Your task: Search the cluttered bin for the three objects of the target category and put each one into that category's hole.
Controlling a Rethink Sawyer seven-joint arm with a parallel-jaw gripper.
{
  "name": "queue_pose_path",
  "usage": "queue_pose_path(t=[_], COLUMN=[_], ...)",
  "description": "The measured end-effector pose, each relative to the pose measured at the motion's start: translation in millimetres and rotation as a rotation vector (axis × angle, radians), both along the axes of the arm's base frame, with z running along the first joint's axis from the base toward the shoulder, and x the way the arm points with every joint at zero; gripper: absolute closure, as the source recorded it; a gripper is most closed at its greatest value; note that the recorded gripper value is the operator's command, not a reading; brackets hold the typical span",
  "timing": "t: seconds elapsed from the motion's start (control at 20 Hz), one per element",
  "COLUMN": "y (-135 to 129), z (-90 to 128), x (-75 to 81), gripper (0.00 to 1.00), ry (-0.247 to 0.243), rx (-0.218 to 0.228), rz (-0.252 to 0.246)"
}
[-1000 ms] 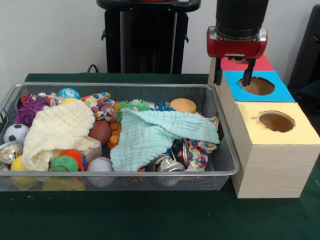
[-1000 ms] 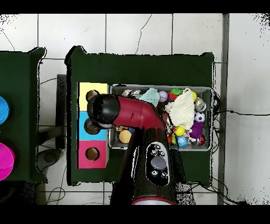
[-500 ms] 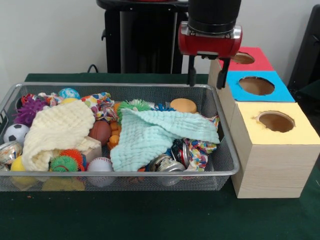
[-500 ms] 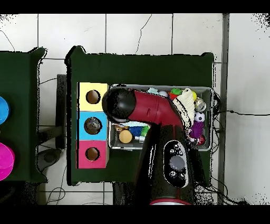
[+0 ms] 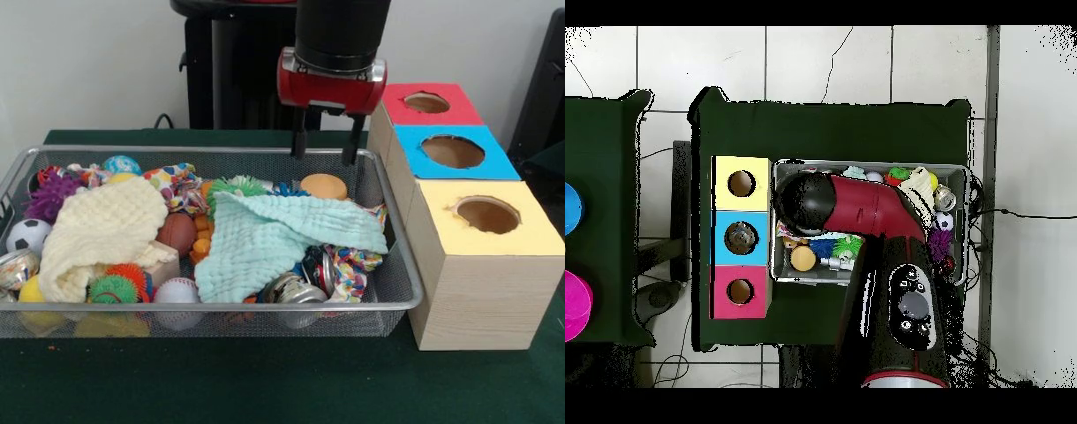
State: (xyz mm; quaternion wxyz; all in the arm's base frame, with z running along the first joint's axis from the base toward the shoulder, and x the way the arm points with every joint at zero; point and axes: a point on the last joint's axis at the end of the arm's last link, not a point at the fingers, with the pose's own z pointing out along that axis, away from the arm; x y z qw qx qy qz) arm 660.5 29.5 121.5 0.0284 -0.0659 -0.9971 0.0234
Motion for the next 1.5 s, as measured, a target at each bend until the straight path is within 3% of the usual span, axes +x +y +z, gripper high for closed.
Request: queue_pose_path(t=[0.35, 0.95, 1.3, 1.5], y=[-45.7, -116.7, -150.1, -165.8], z=[-27.9, -49.4, -56.8, -69.6], x=[-4.7, -16.6, -26.6, -32.0], gripper=[0.0, 0.0, 0.0, 0.0], ry=[-0.025, -0.028, -0.018, -0.013], rx=[-0.041, -0.074, -0.12, -0.157], rz=[0.003, -0.004, 0.028, 0.071])
